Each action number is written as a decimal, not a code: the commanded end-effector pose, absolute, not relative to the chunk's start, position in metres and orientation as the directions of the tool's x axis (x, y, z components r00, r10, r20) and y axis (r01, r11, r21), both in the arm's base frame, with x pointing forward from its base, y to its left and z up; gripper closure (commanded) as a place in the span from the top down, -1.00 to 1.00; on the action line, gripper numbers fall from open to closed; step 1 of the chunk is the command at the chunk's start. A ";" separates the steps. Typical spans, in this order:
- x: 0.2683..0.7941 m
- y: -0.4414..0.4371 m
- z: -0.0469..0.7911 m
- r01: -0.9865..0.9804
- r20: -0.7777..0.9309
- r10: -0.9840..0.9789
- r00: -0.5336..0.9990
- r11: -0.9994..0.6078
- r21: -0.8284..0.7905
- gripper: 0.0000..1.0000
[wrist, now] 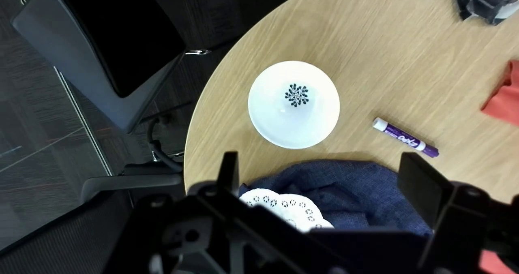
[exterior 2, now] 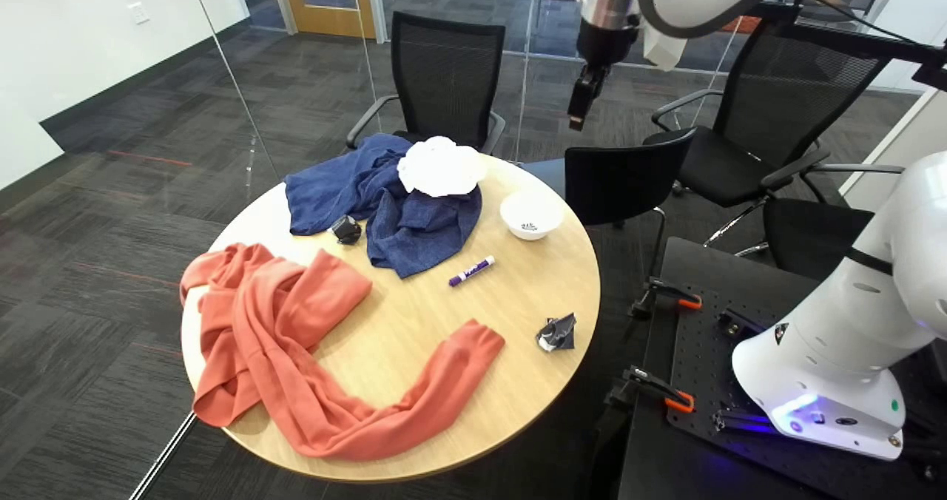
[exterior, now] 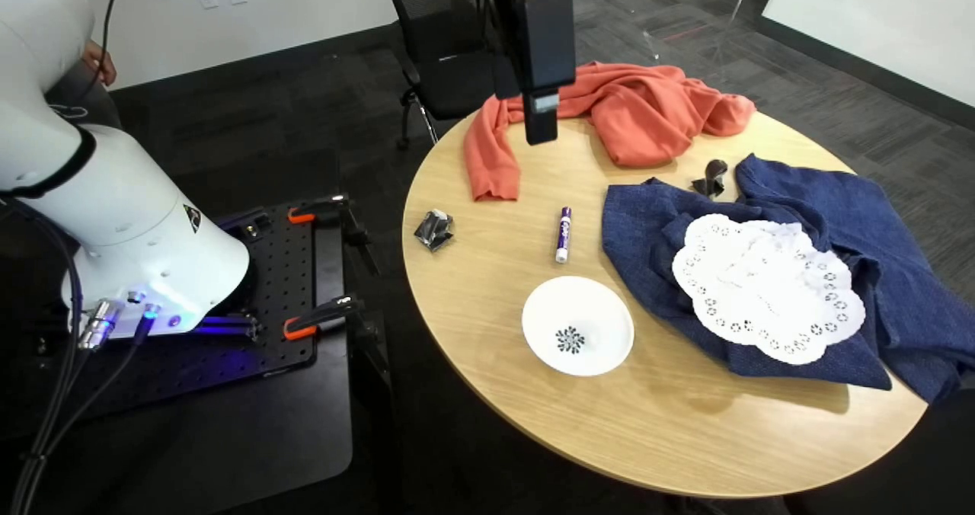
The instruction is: Move the bowl to the left
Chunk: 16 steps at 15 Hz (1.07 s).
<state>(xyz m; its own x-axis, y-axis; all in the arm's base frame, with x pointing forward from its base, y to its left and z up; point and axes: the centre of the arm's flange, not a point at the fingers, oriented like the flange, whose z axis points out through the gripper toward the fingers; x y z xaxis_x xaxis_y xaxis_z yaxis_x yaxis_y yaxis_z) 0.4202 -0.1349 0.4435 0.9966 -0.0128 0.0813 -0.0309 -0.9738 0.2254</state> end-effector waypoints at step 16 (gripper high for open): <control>0.510 -0.104 0.301 -0.039 -0.071 -0.058 0.996 -0.968 0.250 1.00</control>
<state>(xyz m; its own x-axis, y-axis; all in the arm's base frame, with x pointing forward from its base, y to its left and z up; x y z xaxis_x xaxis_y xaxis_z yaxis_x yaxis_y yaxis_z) 0.5096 -0.1040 0.3013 0.9958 -0.0581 -0.0710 -0.0387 -0.9676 0.2496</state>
